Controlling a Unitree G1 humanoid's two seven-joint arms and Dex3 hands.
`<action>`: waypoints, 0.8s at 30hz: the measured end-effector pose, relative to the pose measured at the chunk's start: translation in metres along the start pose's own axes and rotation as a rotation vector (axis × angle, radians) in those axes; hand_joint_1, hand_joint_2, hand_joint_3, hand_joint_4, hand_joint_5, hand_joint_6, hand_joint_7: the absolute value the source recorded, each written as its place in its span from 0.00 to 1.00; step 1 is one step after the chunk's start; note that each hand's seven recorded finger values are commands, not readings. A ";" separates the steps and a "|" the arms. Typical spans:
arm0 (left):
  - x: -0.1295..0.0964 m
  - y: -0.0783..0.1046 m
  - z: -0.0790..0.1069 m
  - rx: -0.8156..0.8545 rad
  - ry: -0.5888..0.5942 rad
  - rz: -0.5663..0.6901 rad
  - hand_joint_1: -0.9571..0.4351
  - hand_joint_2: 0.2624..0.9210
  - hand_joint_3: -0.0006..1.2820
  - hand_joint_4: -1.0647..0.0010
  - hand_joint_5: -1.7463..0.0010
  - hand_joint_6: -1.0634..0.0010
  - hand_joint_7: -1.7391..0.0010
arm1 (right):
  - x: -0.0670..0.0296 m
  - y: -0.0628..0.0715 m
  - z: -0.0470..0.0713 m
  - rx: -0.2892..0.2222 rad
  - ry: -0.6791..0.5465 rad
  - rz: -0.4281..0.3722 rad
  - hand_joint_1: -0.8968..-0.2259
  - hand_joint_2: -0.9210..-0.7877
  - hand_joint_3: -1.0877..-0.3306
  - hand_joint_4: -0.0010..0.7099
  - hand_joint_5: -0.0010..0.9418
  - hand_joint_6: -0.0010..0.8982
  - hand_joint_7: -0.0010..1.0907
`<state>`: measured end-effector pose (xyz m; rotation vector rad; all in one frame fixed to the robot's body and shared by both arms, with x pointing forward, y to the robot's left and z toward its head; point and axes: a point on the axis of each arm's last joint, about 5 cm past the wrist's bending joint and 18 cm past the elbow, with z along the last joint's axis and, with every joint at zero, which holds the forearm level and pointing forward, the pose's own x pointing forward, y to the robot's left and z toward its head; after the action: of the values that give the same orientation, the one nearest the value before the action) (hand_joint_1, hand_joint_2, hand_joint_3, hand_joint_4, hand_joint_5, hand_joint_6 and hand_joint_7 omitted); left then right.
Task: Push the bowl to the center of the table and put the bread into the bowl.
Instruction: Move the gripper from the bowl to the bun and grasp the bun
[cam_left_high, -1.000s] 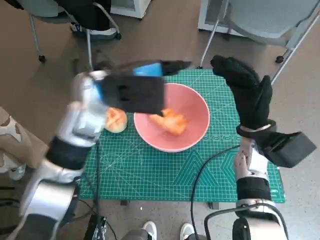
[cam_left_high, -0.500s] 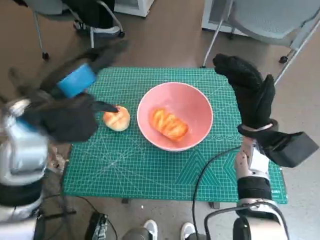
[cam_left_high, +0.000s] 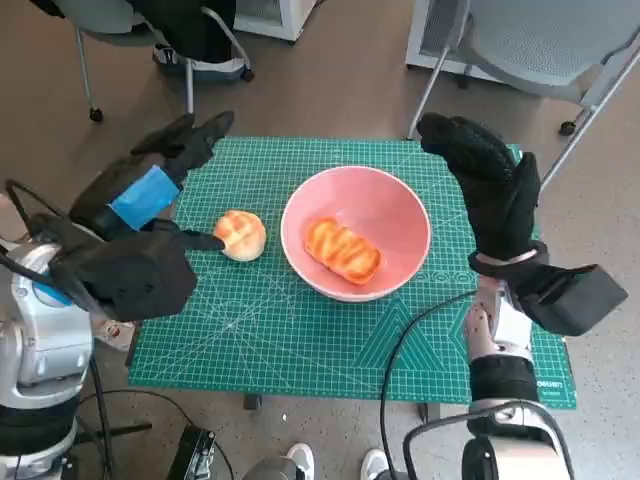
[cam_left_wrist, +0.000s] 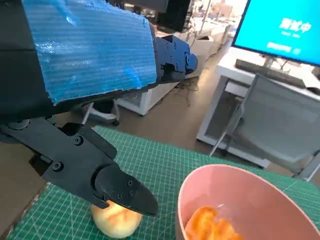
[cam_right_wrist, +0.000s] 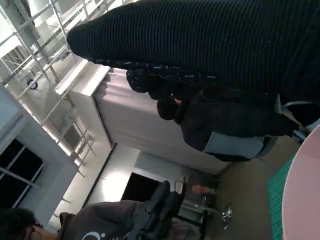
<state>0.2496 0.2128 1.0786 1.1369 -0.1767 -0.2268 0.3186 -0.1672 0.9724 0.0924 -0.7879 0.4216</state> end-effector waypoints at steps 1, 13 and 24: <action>0.000 -0.001 0.000 0.000 0.004 -0.004 0.44 0.65 0.00 1.00 1.00 0.86 0.98 | -0.0002 0.000 0.000 0.001 0.001 0.000 0.33 0.00 0.47 0.28 0.00 0.05 0.48; 0.034 -0.022 -0.014 -0.005 0.122 -0.153 0.40 0.65 0.00 1.00 1.00 0.86 0.99 | -0.0023 -0.001 -0.003 0.011 0.019 0.011 0.33 0.00 0.48 0.28 0.00 0.07 0.48; 0.071 -0.041 -0.021 0.075 0.258 -0.291 0.43 0.64 0.00 1.00 1.00 0.88 1.00 | -0.0024 -0.003 -0.002 0.010 0.023 0.018 0.34 0.00 0.48 0.28 0.00 0.07 0.48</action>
<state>0.3197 0.1961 1.0341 1.2536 0.2116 -0.3299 0.3197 -0.1701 0.9693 0.0902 -0.7641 0.4428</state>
